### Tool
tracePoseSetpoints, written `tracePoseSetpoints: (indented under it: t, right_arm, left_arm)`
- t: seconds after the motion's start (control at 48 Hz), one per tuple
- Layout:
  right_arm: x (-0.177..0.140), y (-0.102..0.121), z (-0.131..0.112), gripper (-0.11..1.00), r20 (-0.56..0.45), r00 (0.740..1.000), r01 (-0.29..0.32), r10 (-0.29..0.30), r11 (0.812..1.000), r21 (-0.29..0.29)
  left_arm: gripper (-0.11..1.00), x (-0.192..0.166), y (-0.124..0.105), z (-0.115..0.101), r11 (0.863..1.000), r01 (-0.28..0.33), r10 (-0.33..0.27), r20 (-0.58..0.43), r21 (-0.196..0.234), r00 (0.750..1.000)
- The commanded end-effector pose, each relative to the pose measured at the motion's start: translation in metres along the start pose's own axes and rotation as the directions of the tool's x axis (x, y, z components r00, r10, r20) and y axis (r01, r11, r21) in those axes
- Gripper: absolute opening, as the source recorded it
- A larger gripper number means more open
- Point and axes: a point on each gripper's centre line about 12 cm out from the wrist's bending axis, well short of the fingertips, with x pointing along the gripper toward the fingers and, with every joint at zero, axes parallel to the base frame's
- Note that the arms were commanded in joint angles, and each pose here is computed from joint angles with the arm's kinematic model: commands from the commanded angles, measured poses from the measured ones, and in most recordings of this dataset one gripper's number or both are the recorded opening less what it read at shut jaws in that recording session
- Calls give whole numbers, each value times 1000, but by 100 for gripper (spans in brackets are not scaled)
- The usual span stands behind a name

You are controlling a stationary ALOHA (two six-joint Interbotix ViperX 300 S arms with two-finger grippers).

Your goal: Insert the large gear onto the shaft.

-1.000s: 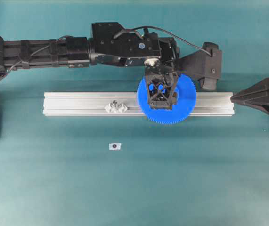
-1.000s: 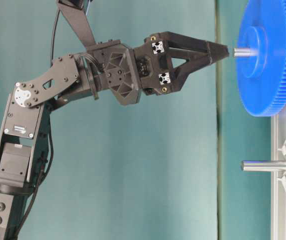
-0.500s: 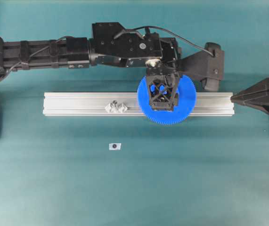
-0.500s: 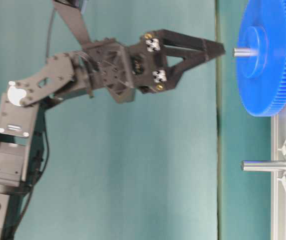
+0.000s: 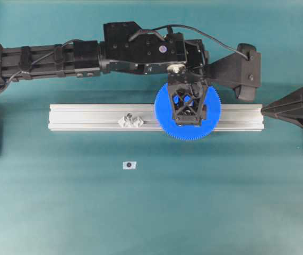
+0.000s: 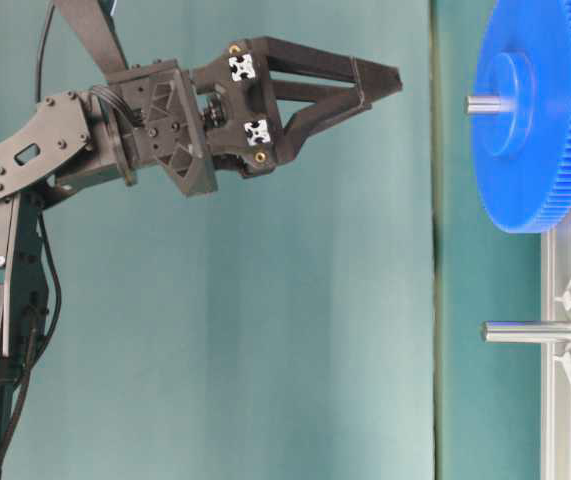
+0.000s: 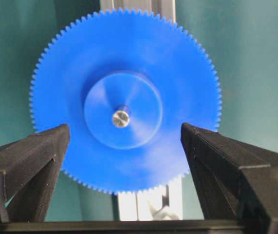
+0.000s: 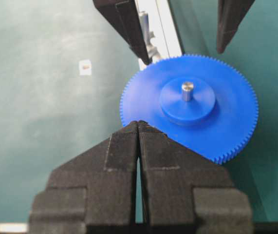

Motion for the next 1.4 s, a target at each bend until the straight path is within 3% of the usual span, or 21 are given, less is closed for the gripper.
tracePoseSetpoints:
  t: [0.0, 0.604, 1.376]
  right_arm:
    - [0, 0, 4, 1, 6, 1000, 0, 0, 1000, 14]
    - [0, 0, 2, 1, -3, 1000, 1, -1, 999, 33]
    - [0, 0, 1, 1, -4, 1000, 1, -1, 999, 43]
  left_arm:
    - [92, -41, 1, 11, 1000, -17, 17, 94, -1, 995]
    - [92, -68, 1, 13, 1000, -23, 26, 141, -18, 990]
    - [92, -62, 0, 13, 1000, -21, 23, 133, -21, 991]
